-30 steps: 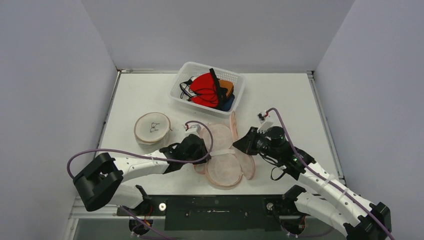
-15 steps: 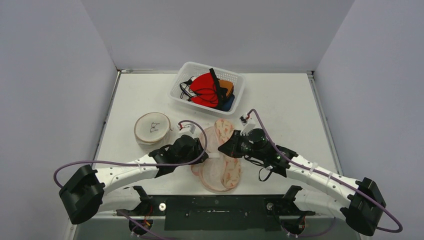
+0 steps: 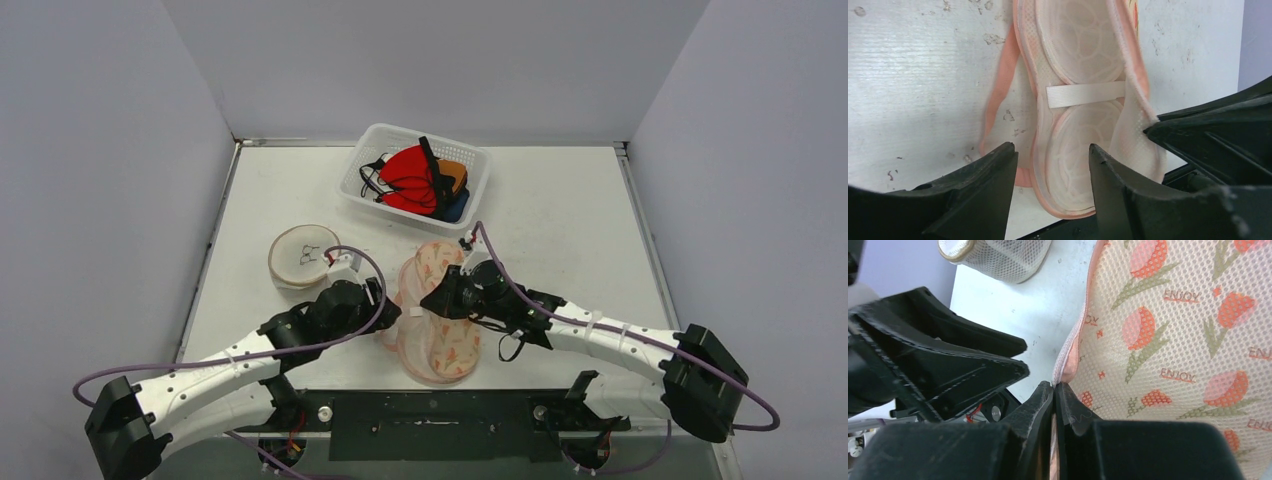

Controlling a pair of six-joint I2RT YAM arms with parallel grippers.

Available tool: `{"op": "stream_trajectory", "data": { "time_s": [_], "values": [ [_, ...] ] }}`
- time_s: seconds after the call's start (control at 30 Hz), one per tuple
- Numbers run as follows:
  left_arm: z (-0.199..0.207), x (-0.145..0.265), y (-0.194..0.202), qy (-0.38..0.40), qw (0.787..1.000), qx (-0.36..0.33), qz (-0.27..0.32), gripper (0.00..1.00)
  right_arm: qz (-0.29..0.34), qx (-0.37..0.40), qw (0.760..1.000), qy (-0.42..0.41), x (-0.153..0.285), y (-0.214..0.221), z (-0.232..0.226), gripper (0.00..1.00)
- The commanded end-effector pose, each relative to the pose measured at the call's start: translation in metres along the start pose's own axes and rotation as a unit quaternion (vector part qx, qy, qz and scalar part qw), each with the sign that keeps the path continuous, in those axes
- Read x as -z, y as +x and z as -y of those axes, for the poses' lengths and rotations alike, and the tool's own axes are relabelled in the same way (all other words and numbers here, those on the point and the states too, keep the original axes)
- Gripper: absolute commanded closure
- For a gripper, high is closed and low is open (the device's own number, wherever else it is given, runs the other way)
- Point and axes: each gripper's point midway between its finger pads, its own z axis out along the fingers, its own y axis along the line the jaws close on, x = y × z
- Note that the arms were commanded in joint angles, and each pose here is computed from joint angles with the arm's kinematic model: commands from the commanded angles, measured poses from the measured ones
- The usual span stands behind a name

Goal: Unzip the laundry bag and remove the bra
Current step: Close the laundry bag at the center of the board.

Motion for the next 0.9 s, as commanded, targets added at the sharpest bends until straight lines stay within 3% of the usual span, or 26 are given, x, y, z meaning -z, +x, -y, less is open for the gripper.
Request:
{"op": "stream_trajectory", "data": {
  "time_s": [0.0, 0.53, 0.6, 0.77, 0.87],
  "values": [
    [-0.008, 0.011, -0.010, -0.016, 1.000, 0.003, 0.024, 0.47, 0.030, 0.009, 0.999, -0.040, -0.010, -0.017, -0.031, 0.95],
    [-0.012, 0.016, -0.012, -0.012, 0.999, 0.005, 0.036, 0.44, -0.025, 0.019, 0.999, -0.032, -0.054, 0.022, -0.028, 0.92],
    [-0.013, 0.015, -0.012, -0.012, 0.999, 0.006, 0.036, 0.44, -0.033, 0.021, 0.999, -0.034, -0.058, 0.027, -0.030, 0.85],
    [-0.013, 0.015, -0.013, -0.014, 0.999, 0.006, 0.037, 0.44, -0.027, 0.030, 0.999, -0.036, -0.053, 0.024, -0.034, 0.53],
    [-0.011, 0.015, -0.015, -0.012, 0.999, 0.009, 0.039, 0.43, -0.021, 0.040, 0.999, -0.031, -0.042, 0.018, -0.037, 0.42]
  ]
}}
